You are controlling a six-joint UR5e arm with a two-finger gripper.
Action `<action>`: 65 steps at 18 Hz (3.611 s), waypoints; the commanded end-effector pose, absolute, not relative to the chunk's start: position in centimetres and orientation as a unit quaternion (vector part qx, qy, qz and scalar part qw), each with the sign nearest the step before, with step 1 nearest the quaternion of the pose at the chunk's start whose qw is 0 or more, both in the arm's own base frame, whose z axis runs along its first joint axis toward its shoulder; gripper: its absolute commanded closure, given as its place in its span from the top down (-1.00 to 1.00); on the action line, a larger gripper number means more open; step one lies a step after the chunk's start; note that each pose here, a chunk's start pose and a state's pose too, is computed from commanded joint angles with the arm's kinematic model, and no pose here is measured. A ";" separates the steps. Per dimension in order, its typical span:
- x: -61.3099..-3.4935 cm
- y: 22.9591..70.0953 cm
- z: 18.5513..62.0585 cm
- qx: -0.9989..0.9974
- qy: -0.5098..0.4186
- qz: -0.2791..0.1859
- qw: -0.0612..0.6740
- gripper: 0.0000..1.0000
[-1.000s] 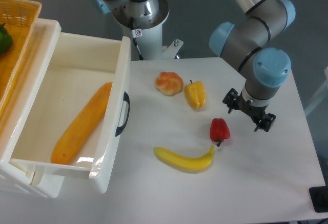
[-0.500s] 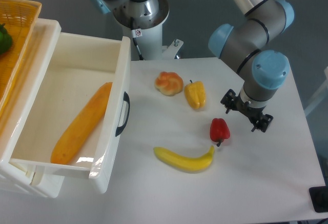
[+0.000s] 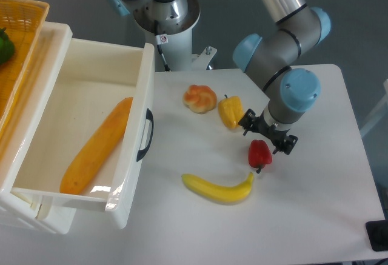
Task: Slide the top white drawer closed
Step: 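Swing the gripper over the table to the drawer's front handle side, then push the drawer front with the gripper into the white cabinet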
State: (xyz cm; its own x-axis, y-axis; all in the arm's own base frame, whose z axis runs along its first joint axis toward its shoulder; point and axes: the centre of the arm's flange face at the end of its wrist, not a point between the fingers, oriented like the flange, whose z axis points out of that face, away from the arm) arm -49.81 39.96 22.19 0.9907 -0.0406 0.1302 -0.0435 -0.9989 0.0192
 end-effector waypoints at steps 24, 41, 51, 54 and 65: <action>-39.2 48.5 33.2 0.958 0.150 0.213 -0.120 -0.82; -34.7 49.6 35.0 0.944 0.138 0.275 -0.119 -0.83; -31.8 50.3 36.9 0.946 0.125 0.278 -0.112 -0.83; -30.7 50.8 36.7 0.946 0.117 0.281 -0.107 -0.82; -26.3 53.8 35.7 0.949 0.106 0.287 -0.081 -0.80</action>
State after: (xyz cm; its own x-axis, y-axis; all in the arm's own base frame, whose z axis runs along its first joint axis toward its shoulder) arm -26.29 53.79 35.74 0.8132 0.1550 0.5609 0.2478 -0.9644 -0.0926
